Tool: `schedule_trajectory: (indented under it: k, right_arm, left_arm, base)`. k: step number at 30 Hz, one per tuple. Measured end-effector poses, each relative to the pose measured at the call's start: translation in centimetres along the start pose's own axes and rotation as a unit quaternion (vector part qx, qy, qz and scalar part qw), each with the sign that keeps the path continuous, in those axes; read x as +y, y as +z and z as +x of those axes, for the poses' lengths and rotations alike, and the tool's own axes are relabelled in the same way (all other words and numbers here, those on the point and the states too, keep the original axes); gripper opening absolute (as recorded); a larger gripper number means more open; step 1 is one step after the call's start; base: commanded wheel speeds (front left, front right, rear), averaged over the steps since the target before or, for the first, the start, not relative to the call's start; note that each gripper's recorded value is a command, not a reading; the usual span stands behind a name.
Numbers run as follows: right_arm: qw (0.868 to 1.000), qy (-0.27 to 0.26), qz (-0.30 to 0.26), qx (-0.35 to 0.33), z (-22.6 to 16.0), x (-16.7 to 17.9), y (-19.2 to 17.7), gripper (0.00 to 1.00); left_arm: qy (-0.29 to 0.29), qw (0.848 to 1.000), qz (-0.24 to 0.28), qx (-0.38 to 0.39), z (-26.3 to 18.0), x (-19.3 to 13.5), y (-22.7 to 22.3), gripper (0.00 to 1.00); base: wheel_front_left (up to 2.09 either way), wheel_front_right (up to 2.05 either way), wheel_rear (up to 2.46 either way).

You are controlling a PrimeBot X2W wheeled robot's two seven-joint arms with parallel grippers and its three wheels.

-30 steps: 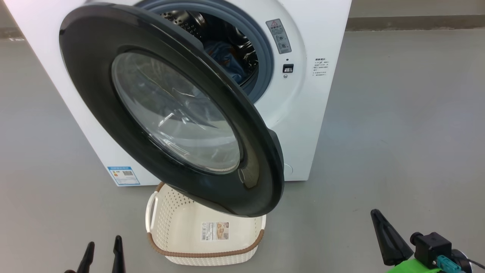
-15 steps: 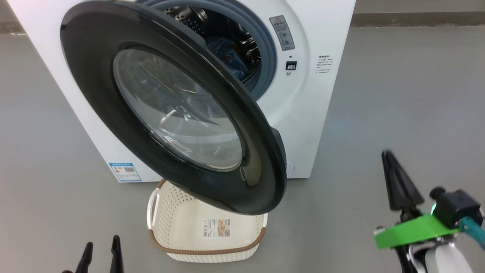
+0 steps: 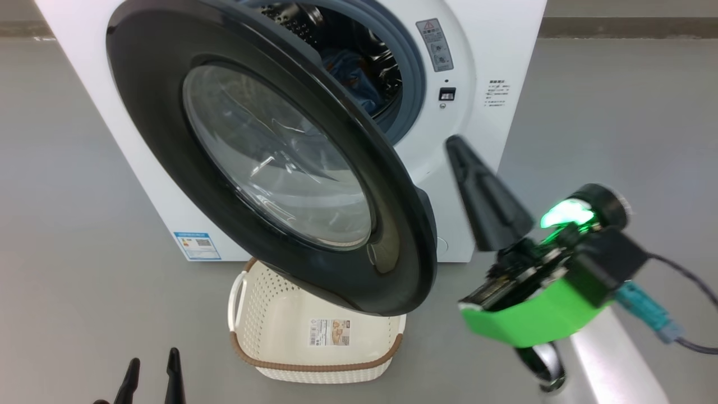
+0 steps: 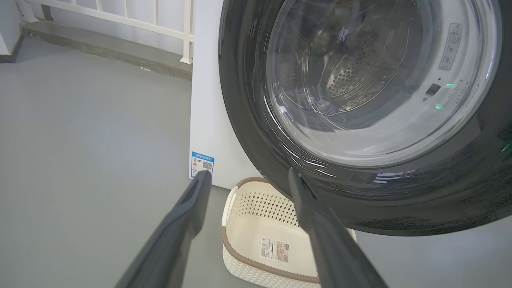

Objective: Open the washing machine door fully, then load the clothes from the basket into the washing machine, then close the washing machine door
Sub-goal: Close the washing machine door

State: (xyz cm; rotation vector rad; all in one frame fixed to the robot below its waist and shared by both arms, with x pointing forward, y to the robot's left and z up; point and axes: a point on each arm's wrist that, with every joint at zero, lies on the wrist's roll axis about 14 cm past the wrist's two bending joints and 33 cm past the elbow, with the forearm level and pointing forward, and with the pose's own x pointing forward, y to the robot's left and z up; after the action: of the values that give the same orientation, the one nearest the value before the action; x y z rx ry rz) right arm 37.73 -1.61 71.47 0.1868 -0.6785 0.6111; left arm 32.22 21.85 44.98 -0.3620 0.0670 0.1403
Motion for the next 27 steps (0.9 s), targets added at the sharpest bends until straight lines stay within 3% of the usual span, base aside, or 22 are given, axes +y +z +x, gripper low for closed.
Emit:
schedule_trajectory:
  k: [5,15,27]
  right_arm:
    - [0.998,0.031,0.034,0.042,-0.3,2.6,-2.9,0.00]
    - [0.984,0.013,0.070,0.166,-4.5,3.0,-10.3,0.00]
    - [0.973,-0.006,0.078,0.219,-6.2,2.1,-13.8,0.00]
  left_arm:
    - [0.009,1.000,-0.003,-0.005,-0.4,0.6,0.3,1.00]
    - [0.019,1.000,-0.004,-0.006,-0.7,1.1,0.3,1.00]
    - [0.023,1.000,-0.002,0.001,-0.5,1.3,0.0,1.00]
  base:
    - [0.00,0.00,0.00]
    - [0.00,0.00,0.00]
    - [0.00,0.00,0.00]
